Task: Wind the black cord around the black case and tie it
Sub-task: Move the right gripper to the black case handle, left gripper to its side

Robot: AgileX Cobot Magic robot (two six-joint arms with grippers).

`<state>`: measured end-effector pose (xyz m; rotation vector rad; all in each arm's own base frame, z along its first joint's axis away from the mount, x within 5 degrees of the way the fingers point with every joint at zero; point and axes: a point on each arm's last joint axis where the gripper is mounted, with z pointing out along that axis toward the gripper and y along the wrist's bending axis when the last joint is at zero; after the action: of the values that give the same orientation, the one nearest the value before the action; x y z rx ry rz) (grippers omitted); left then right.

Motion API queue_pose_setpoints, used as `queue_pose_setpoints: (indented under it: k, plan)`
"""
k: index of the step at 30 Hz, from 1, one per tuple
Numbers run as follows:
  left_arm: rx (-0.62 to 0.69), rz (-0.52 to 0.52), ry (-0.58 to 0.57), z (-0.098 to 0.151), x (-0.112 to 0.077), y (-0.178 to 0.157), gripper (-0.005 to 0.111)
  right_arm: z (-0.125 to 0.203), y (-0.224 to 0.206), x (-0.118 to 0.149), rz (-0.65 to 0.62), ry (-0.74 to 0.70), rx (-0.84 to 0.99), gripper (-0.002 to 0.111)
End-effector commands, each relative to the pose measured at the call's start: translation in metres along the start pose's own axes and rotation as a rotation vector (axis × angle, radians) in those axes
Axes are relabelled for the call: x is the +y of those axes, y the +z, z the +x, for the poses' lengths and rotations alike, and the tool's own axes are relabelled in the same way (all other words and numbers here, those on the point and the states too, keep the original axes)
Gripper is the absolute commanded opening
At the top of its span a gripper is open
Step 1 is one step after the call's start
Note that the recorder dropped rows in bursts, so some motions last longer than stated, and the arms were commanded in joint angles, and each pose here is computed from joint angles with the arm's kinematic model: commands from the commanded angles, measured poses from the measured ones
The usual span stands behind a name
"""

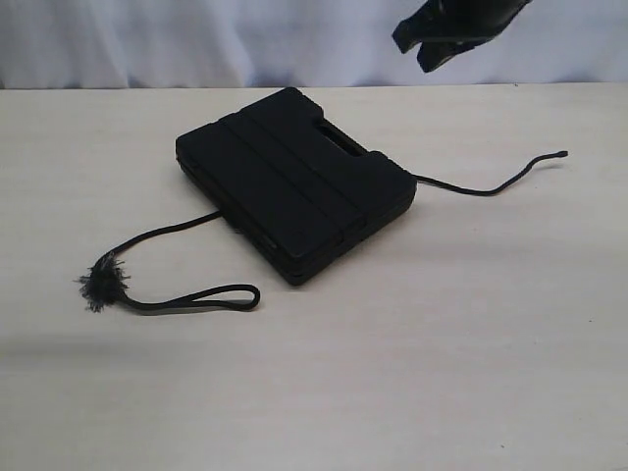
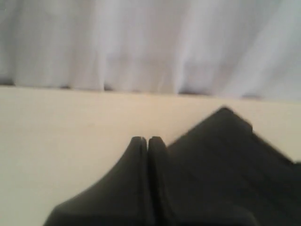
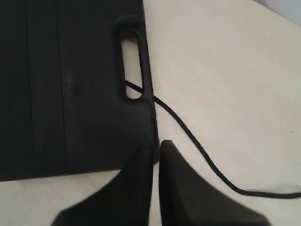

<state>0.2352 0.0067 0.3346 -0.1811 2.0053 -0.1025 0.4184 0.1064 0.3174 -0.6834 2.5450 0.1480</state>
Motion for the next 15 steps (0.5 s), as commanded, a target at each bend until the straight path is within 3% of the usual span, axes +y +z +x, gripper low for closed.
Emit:
queue_pose_setpoints:
  k: [1, 5, 10, 15]
  plan:
    - [0.325, 0.08, 0.188, 0.003, -0.029, 0.053, 0.0, -0.013, 0.026, -0.002, -0.057, 0.008, 0.018, 0.005]
    - [0.521, 0.175, 0.378, 0.036, -0.059, 0.099, 0.0, -0.016, 0.058, -0.007, -0.067, 0.009, 0.05, 0.005]
    - [0.582, 0.264, 0.605, 0.076, -0.083, 0.137, 0.006, -0.02, 0.086, -0.01, -0.083, 0.019, 0.059, 0.012]
    - [0.538, 0.257, 0.633, 0.085, -0.086, 0.154, 0.026, -0.024, 0.11, -0.015, -0.077, 0.017, 0.046, 0.032]
